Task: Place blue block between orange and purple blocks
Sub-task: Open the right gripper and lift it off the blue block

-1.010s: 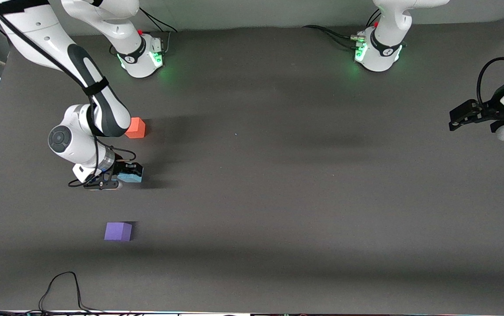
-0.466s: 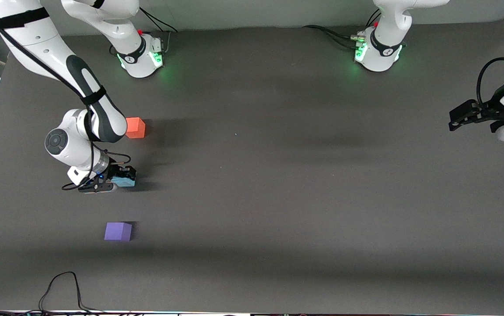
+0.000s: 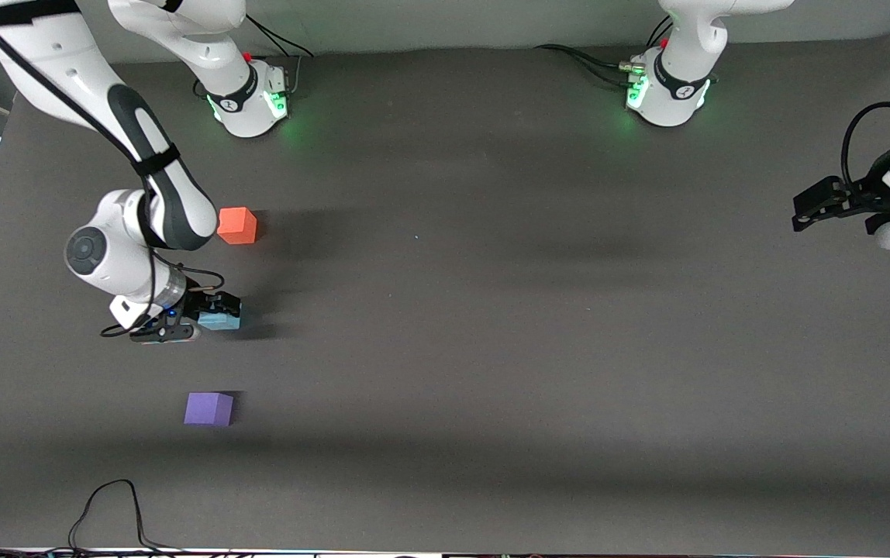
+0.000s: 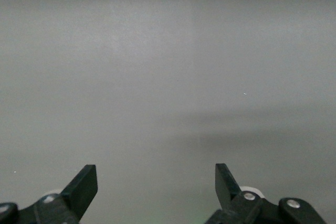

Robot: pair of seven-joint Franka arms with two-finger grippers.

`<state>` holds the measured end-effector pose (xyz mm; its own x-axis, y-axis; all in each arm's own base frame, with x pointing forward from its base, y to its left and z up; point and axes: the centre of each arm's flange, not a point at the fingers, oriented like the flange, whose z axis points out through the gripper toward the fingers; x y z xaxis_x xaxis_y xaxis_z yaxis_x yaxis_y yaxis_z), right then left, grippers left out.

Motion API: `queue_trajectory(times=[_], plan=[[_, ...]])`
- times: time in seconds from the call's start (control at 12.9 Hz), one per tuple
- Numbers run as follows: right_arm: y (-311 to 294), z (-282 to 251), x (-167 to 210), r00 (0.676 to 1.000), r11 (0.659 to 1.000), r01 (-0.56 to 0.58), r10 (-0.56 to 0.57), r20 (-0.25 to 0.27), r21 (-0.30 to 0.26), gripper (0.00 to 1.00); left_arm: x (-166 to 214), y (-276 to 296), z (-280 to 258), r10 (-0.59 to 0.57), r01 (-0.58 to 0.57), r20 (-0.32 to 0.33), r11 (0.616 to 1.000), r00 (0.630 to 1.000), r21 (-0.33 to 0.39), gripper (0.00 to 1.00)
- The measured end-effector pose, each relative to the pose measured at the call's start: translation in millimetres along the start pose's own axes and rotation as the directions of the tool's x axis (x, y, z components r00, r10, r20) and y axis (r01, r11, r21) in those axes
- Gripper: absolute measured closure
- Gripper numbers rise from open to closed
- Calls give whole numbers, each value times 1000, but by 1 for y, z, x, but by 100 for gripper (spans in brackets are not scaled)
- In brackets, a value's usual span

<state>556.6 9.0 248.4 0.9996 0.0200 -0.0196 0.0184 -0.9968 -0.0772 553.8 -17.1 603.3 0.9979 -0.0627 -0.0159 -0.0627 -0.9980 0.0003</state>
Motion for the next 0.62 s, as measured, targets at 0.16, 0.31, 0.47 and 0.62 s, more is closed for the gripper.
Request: queue_trajectory(times=[0.16, 0.31, 0.47, 0.62], plan=[[-11, -68, 7, 1000, 1000, 13, -13, 21, 14, 0, 0, 0, 0, 0, 0, 0, 1000, 1000, 0, 0], [-18, -134, 5, 1000, 999, 26, -26, 0, 20, 0, 0, 0, 1, 0, 0, 1, 1000, 1000, 0, 0], [-25, -196, -5, 999, 999, 40, -40, -2, 25, 0, 0, 0, 1, 0, 0, 1, 1000, 1000, 0, 0], [-35, -265, -14, 998, 998, 62, -63, 30, 33, 0, 0, 0, 1, 0, 0, 2, 1000, 1000, 0, 0]])
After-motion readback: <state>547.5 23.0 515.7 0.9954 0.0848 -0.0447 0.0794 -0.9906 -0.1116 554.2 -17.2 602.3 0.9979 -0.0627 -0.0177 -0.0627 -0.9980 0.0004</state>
